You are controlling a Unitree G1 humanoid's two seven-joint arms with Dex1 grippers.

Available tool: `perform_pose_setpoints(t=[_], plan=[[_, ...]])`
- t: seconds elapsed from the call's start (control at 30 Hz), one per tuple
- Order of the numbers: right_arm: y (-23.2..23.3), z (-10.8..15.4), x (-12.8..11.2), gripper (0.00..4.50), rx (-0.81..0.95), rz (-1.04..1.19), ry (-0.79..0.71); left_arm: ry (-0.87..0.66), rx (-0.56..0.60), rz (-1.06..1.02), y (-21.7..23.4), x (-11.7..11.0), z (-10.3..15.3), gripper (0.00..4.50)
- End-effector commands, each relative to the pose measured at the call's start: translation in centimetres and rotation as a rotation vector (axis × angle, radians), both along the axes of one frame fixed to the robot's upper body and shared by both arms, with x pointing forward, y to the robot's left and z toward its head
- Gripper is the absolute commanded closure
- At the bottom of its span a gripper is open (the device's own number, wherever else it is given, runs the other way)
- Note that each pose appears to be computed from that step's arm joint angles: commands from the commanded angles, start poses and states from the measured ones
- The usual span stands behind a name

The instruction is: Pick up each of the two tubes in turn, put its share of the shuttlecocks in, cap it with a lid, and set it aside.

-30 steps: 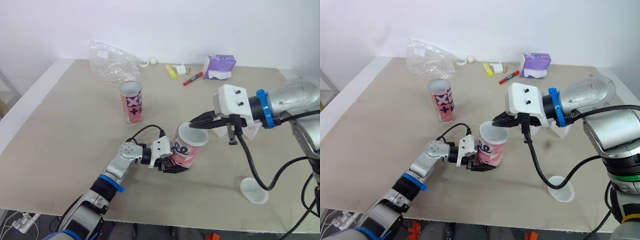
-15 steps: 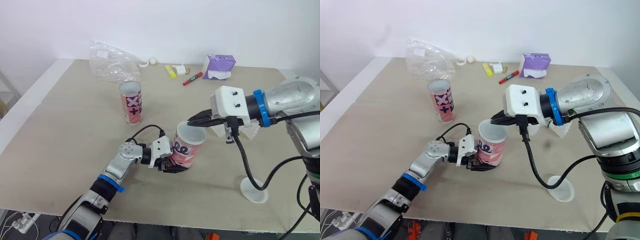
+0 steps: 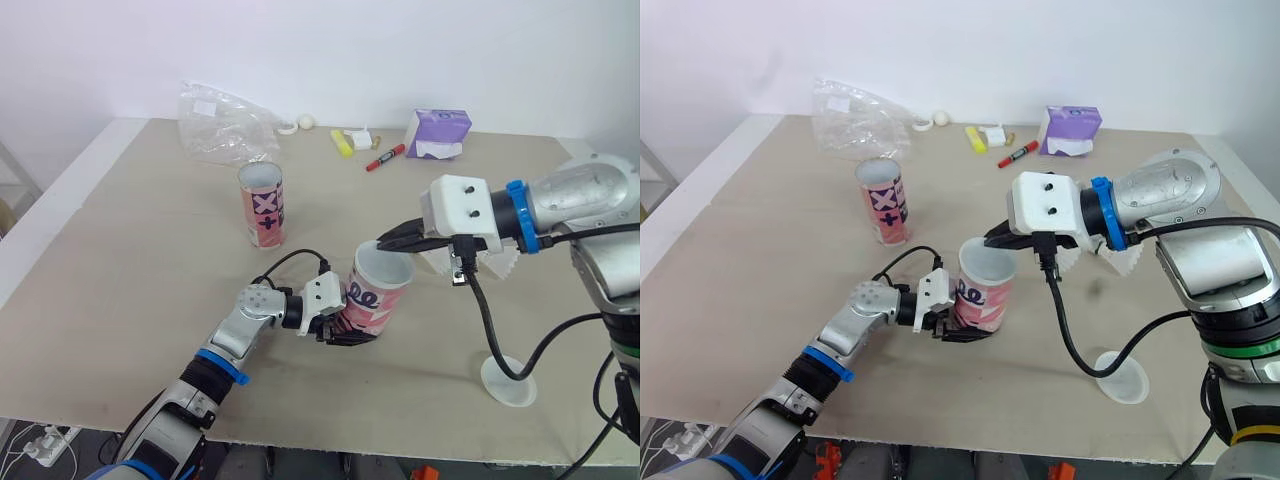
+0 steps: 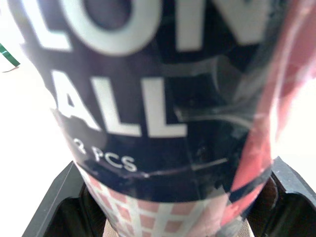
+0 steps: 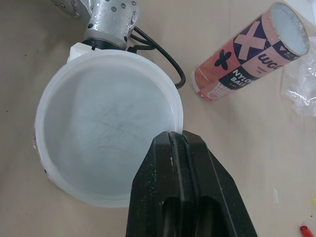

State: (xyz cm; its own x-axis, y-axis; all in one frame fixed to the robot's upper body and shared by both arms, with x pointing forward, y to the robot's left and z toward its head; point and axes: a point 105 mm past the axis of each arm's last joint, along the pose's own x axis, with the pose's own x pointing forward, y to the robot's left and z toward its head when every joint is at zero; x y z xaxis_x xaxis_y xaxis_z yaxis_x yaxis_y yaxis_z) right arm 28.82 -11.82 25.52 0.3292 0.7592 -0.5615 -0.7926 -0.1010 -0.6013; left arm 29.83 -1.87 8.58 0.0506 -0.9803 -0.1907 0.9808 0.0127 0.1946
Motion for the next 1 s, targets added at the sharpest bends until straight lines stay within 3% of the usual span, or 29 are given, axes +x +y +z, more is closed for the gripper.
perform_pose_setpoints(t=[0.03, 0.13, 0.2, 0.33, 0.6, 0.73, 0.83, 0.87, 1.0], plan=[[0.0, 0.3, -0.3, 4.42, -0.004, 0.011, -0.011, 0.073, 0.063, 0.017, 0.7, -0.3, -2.2, 1.29], [0.0, 0.1, -0.6, 4.42, -0.006, 0.016, 0.012, 0.073, 0.063, 0.016, 0.6, -0.4, -2.2, 1.29], [0.0, -0.2, -0.8, 4.15, -0.007, 0.015, 0.035, 0.073, 0.063, 0.015, 0.6, -0.4, -2.2, 1.29], [0.2, 0.4, -0.9, 2.71, 0.031, 0.009, 0.021, 0.074, 0.061, 0.014, 0.6, -0.4, -2.2, 1.29], [-0.8, 4.4, -1.1, 2.71, 0.208, -0.063, 0.011, 0.070, 0.059, 0.014, 0.6, -0.2, -1.8, 1.29], [-1.1, 4.6, -2.0, 2.71, 0.281, -0.074, 0.085, 0.066, 0.047, 0.017, 0.7, 0.0, -1.3, 1.29], [-0.7, 3.5, -2.4, 3.39, 0.293, -0.077, 0.136, 0.060, 0.043, 0.013, 0.6, 0.0, -1.2, 1.29], [-0.6, 3.0, -2.5, 4.10, 0.291, -0.078, 0.149, 0.057, 0.043, 0.010, 0.6, 0.0, -1.2, 1.29], [0.1, 1.5, -2.7, 4.33, 0.292, -0.080, 0.193, 0.048, 0.047, 0.001, 0.5, -0.2, -1.2, 1.29]])
